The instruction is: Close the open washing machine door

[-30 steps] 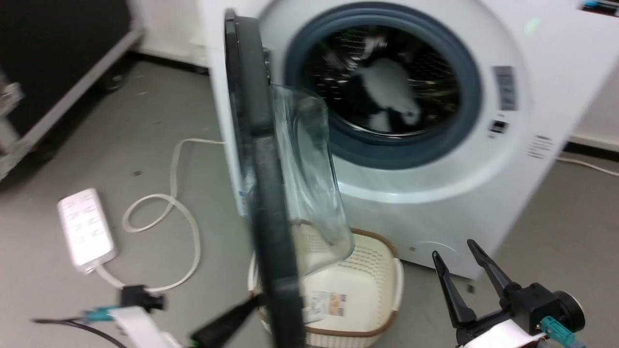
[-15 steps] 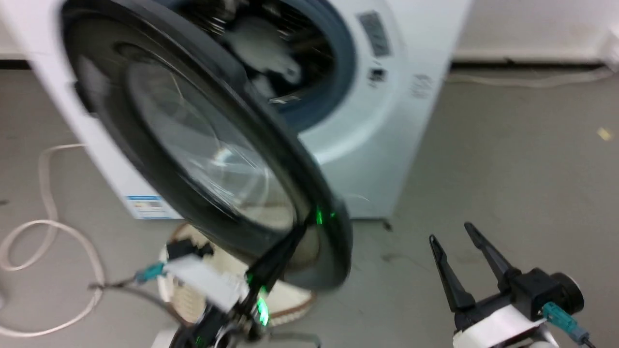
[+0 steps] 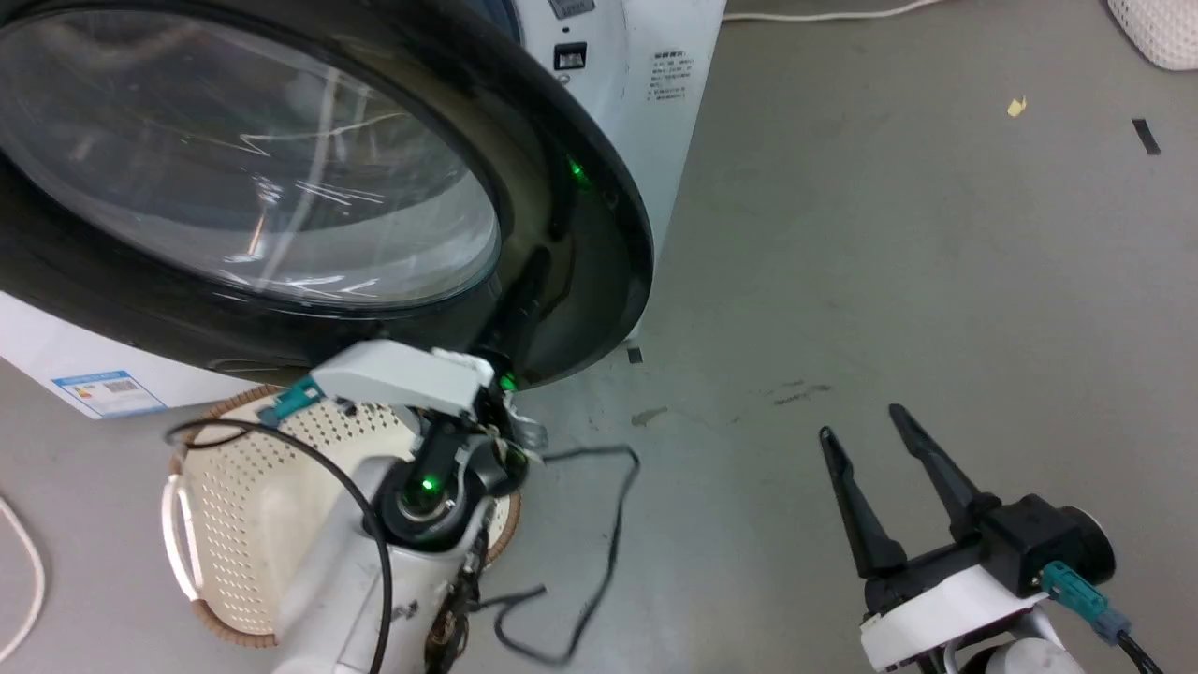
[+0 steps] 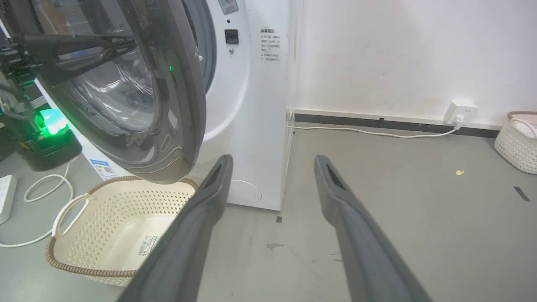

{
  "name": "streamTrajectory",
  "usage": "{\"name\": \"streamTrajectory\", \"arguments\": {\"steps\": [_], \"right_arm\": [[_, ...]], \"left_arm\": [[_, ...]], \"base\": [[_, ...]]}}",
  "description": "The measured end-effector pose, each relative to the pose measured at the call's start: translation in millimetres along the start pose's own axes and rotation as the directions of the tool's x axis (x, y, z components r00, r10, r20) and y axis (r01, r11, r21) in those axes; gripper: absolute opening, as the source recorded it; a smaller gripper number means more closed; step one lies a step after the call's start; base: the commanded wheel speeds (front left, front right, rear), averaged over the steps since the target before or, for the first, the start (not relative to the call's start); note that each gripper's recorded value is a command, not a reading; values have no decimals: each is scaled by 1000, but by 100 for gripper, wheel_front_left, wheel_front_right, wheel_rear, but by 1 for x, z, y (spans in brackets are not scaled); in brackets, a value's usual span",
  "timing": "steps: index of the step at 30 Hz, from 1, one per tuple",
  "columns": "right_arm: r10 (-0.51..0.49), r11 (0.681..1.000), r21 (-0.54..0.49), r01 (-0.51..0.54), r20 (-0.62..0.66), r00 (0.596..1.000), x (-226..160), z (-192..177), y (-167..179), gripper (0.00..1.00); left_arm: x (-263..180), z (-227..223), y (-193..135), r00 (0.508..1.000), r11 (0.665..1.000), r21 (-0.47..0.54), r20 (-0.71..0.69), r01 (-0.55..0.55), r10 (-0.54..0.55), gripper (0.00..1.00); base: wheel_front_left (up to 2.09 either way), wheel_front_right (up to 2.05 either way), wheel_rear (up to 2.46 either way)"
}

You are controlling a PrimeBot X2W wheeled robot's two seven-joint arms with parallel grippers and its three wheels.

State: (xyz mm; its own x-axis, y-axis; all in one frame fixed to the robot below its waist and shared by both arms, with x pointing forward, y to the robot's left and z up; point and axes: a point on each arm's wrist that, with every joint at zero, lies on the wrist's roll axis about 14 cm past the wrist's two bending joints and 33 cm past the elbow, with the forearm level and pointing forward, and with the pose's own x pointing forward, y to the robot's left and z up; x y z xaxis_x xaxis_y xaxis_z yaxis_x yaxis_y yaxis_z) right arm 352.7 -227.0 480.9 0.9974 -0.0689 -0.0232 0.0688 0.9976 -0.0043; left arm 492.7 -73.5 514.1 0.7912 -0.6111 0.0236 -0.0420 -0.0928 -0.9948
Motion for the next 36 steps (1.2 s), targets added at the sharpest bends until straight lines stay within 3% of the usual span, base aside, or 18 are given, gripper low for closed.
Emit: {"name": "streamTrajectory", "arguments": {"steps": [8,9,10,11,14,15,17,21,24,26,28,31,34,36], "right_arm": [[27,1000,5,-27,55,998,0,15,7,100],[36,999,8,-36,60,998,-1,16,10,100],[44,999,11,-45,64,997,-4,17,13,100],[50,999,13,-51,69,996,-7,19,15,100],[71,997,17,-73,89,993,-13,23,21,100],[82,996,17,-84,96,992,-14,25,24,100],[113,993,18,-116,109,988,-15,29,33,100],[181,983,13,-184,130,975,-13,35,53,100],[225,974,11,-228,140,964,-12,38,67,100],[249,967,11,-253,142,958,-12,38,76,100],[271,961,10,-275,141,952,-13,38,83,100],[292,955,10,-297,148,945,-14,40,91,100],[298,953,13,-303,148,943,-16,40,93,100],[301,952,16,-306,142,943,-18,37,95,100]], "left_arm": [[-38,1,12,998,997,63,36,-46,44,0],[-49,-2,16,998,994,93,33,-56,53,6],[-61,-3,18,998,990,125,35,-63,59,42],[-74,-3,19,997,984,162,47,-67,60,100],[-114,5,21,994,944,316,92,-92,66,100],[-128,11,23,991,914,392,115,-106,66,100],[-155,28,21,983,821,554,175,-138,47,100],[-195,57,7,969,578,792,249,-197,-10,100],[-213,68,-11,954,397,884,293,-247,-60,100],[-224,75,-23,939,247,922,329,-297,-99,100],[-236,81,-33,915,140,921,381,-362,-137,100],[-249,81,-38,889,15,903,426,-429,-171,100],[-260,83,-46,851,-27,868,481,-496,-210,100],[-265,84,-50,839,-74,850,494,-521,-230,100]], "base": [[0,0,0],[0,0,0],[0,0,0],[0,0,0],[0,0,0],[0,0,0],[0,0,0],[0,0,0],[0,0,0],[0,0,0],[0,0,0],[0,0,0],[0,0,0],[0,0,0]]}}
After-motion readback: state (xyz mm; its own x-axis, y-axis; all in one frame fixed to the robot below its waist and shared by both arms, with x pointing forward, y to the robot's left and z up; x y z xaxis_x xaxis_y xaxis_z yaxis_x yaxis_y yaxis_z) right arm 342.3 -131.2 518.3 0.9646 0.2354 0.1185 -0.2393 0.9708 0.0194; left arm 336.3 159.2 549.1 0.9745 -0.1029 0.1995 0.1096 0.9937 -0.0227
